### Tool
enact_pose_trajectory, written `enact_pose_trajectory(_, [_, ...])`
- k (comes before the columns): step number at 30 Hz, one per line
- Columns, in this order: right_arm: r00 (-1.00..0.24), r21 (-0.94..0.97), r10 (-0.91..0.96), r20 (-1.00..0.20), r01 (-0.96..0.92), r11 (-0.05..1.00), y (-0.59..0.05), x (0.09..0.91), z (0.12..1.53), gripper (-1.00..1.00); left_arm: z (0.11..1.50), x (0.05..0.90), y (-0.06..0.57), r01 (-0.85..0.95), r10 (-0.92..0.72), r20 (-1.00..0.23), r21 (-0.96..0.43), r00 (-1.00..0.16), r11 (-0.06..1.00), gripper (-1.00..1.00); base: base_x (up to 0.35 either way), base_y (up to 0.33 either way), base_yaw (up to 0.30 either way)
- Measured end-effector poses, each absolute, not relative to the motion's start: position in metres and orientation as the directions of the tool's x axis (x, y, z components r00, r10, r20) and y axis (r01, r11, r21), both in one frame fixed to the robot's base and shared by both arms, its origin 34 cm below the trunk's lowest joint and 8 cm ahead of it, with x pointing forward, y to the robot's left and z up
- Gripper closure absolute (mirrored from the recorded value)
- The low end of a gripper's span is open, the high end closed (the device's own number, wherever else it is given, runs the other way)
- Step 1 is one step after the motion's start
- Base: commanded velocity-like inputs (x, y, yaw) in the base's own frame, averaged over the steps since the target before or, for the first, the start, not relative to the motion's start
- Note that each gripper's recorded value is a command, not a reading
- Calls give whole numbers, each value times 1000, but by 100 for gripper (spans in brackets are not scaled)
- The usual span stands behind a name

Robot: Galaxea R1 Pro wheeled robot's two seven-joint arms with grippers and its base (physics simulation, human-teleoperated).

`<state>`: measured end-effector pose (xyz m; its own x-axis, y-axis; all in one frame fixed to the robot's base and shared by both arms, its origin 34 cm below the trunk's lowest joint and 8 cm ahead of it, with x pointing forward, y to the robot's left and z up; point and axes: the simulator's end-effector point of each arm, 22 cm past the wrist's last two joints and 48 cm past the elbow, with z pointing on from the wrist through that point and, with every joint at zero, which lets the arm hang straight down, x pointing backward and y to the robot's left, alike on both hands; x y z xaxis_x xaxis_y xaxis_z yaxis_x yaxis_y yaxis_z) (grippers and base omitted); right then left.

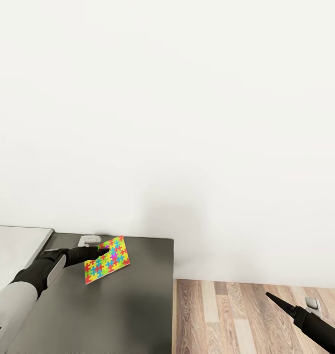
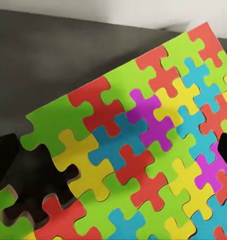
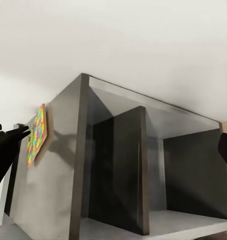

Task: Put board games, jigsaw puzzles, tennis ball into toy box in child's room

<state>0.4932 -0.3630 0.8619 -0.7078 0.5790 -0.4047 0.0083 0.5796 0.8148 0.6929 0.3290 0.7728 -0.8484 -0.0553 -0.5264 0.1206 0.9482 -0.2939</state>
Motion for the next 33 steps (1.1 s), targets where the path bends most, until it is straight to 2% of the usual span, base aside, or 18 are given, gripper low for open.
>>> enact_pose_trajectory(33, [-707,815,580,-406,8,580,-363,494,862,-100,773,694,329,123,-53,-529,-292,-847,948,-100,-174,-17,0])
